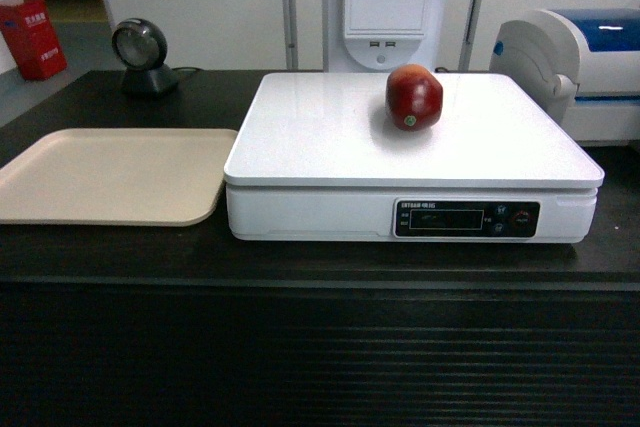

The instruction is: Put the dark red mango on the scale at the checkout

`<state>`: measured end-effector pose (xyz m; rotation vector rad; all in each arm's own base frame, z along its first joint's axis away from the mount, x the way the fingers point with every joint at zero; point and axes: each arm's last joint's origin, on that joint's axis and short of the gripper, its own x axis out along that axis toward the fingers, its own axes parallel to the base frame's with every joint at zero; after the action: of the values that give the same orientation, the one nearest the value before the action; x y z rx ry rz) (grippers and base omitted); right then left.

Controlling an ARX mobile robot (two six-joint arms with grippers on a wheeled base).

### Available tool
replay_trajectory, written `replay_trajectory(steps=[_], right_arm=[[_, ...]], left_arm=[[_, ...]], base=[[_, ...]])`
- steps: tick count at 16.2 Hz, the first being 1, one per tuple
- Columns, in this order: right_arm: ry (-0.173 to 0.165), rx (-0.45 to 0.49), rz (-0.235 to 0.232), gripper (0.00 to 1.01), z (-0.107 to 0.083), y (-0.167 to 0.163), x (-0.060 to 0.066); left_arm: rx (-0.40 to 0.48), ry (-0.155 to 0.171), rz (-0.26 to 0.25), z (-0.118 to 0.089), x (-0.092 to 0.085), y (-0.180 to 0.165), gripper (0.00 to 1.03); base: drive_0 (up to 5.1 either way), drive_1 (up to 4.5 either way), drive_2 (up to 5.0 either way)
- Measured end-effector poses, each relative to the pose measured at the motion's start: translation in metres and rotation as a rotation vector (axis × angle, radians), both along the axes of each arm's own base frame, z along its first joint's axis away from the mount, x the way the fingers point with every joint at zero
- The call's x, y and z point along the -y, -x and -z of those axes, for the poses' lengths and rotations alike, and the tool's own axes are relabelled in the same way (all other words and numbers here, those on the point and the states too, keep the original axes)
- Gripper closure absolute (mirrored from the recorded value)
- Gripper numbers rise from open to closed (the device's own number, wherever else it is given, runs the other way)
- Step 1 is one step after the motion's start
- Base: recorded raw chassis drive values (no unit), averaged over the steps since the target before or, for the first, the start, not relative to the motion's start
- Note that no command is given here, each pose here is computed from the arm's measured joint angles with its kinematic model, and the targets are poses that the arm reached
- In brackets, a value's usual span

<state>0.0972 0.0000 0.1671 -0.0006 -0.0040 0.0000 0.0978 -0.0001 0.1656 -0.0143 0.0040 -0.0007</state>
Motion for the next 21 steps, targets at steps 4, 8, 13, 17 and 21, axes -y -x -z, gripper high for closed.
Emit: replay_trajectory(steps=[4,8,13,17,21], right_arm=[[0.0,0.0,0.0,0.03,0.0,0.0,0.0],[0.0,0.0,0.0,0.03,0.0,0.0,0.0],[0.0,0.0,0.0,0.03,0.0,0.0,0.0],[0.0,0.0,0.0,0.03,0.0,0.0,0.0],[0.0,0.0,0.0,0.03,0.0,0.0,0.0]], left_arm=[[0.0,-0.001,0.0,0.0,0.0,0.0,0.05],[0.0,-0.001,0.0,0.0,0.0,0.0,0.05],[0.0,-0.001,0.0,0.0,0.0,0.0,0.05],[0.0,-0.001,0.0,0.0,0.0,0.0,0.05],[0.0,-0.001,0.0,0.0,0.0,0.0,0.05]], base=[[0.0,0.0,0.0],[0.0,0.0,0.0],[0.0,0.0,0.0],[0.0,0.0,0.0],[0.0,0.0,0.0]])
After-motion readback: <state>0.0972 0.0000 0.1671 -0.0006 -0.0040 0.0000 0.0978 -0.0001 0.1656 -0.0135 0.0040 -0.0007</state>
